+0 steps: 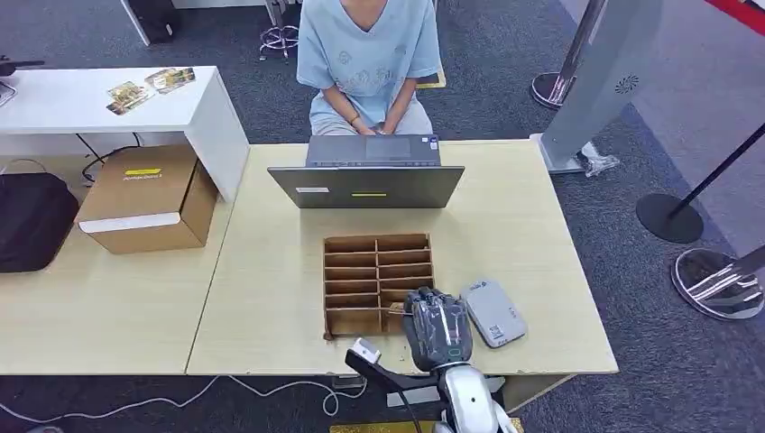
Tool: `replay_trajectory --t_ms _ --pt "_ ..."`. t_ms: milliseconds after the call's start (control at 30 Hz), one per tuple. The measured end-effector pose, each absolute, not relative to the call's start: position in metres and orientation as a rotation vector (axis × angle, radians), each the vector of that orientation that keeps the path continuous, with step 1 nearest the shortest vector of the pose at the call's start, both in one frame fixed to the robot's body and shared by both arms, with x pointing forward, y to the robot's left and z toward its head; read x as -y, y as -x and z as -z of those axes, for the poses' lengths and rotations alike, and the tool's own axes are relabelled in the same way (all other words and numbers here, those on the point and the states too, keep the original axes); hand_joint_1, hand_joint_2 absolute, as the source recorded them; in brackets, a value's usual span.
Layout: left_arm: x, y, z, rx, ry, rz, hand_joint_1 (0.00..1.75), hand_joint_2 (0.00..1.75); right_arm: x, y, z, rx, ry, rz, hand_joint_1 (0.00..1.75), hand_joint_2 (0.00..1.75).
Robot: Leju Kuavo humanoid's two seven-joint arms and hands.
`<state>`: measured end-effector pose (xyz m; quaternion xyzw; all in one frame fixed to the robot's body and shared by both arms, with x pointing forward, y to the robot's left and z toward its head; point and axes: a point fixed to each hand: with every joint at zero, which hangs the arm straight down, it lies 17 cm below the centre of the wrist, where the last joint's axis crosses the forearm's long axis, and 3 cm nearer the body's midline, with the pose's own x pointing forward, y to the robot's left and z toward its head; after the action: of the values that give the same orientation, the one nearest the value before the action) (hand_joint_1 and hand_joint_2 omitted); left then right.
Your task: Pass the card to the sensor for recognition and then transmit it.
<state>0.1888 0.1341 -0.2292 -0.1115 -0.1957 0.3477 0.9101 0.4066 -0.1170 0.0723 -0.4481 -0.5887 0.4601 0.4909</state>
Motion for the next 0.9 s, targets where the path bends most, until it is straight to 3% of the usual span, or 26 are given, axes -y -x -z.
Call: replay_trajectory --t_ms 900 --pt "-0.134 -0.196 0.223 0.505 0.221 -0.604 0.00 0.00 0.115 -0.411 -0.088 1.492 1.109 -1.092 1.52 1.75"
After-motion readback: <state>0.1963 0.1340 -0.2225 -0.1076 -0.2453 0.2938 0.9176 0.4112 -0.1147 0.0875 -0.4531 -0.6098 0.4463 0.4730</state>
